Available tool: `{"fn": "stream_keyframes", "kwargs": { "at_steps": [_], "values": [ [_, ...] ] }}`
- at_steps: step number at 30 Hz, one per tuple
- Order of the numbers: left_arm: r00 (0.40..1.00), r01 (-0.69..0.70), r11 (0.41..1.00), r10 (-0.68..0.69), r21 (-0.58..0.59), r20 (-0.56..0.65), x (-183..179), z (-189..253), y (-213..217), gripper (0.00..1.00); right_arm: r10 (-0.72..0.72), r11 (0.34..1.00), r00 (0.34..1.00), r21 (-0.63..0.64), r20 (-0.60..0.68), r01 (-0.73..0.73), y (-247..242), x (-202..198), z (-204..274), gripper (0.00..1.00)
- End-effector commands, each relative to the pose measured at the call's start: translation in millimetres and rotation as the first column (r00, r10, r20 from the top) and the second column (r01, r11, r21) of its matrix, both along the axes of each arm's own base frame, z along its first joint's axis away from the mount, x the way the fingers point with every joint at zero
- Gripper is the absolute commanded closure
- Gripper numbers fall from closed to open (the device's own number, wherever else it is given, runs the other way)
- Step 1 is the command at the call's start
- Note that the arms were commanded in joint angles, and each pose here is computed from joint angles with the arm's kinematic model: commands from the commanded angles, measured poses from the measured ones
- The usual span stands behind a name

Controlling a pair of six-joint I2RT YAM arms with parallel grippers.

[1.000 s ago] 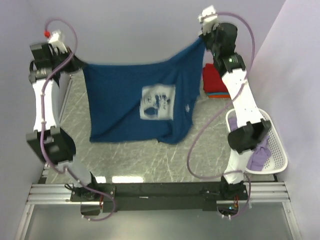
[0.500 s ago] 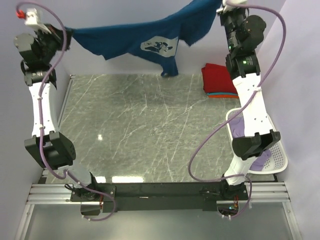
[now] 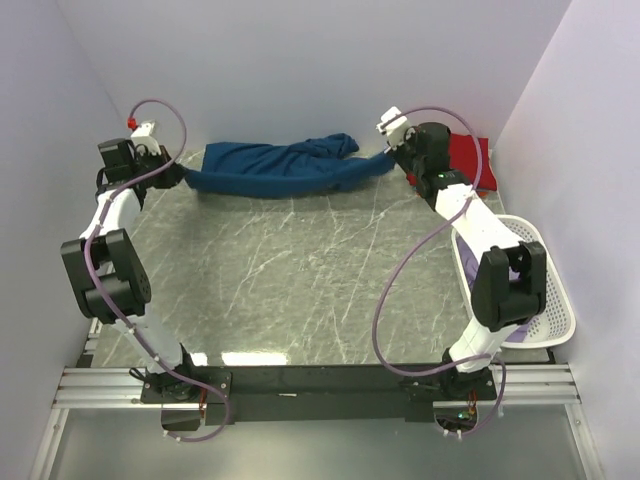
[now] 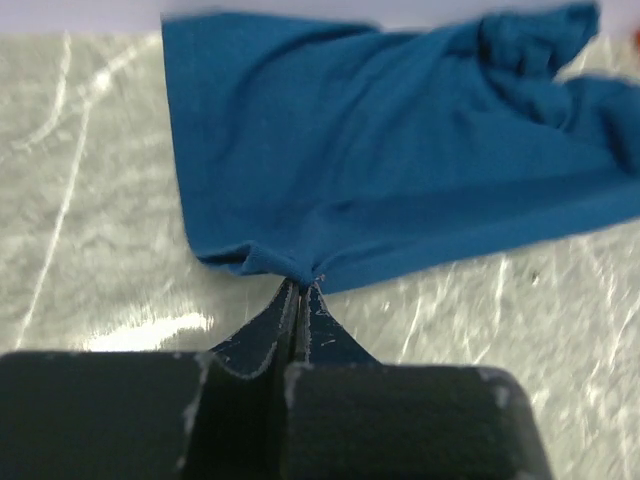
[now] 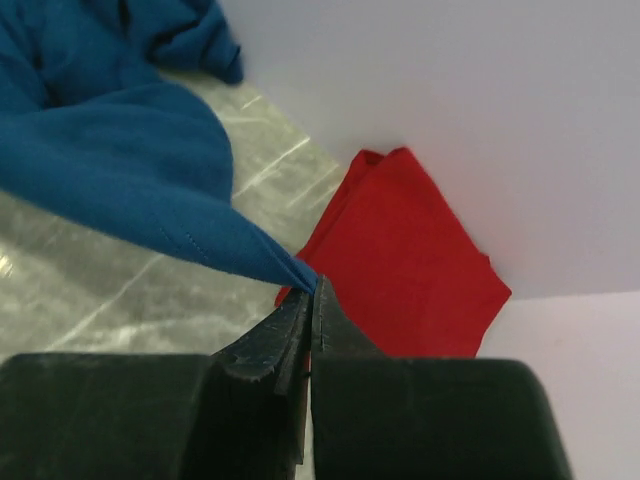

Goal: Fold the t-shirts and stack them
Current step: Flatten the tshirt out

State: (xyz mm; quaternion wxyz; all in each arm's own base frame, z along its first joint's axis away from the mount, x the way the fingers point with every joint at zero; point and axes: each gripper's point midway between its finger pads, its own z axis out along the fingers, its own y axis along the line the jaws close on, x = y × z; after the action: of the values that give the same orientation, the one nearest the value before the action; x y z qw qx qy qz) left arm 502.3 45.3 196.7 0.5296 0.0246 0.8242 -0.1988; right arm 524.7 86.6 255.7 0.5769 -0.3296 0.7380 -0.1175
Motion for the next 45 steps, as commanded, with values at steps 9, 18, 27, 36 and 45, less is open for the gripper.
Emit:
{"fn": "stream_keyframes", "kwargs": {
  "at_steps": [9,18,27,36,45],
  "values": [
    [0.992,0.121,0.985,-0.124,0.125,0.018,-9.0,31.4,0.6,0.99,0.114,0.990,0.990,-0.092,0.078,-0.106,1.7,-34.5,104.7,1.00],
    [0.897,0.442,0.843,-0.410,0.307,-0.163,-113.5,21.8,-24.7,0.99,0.307,0.926,0.930,-0.161,-0.204,-0.341,6.3,-145.2,73.5,1.00],
    [0.616,0.783,0.548,-0.615,0.296,-0.491,-267.5,-74.7,-38.1,0.74,0.414,0.699,0.657,-0.243,-0.629,-0.673,13.2,-330.5,-90.3,0.83],
    [0.652,0.747,0.605,-0.588,0.275,-0.478,-271.6,-67.7,-30.1,0.38,0.461,0.766,0.649,-0.098,-0.605,-0.635,46.4,-320.6,-69.6,0.17],
    [0.828,0.496,0.842,-0.386,0.212,-0.406,-173.3,-77.7,-43.3,0.44,0.242,0.966,0.629,0.124,-0.739,-0.227,63.3,-177.6,-93.5,0.41]
  ]
}}
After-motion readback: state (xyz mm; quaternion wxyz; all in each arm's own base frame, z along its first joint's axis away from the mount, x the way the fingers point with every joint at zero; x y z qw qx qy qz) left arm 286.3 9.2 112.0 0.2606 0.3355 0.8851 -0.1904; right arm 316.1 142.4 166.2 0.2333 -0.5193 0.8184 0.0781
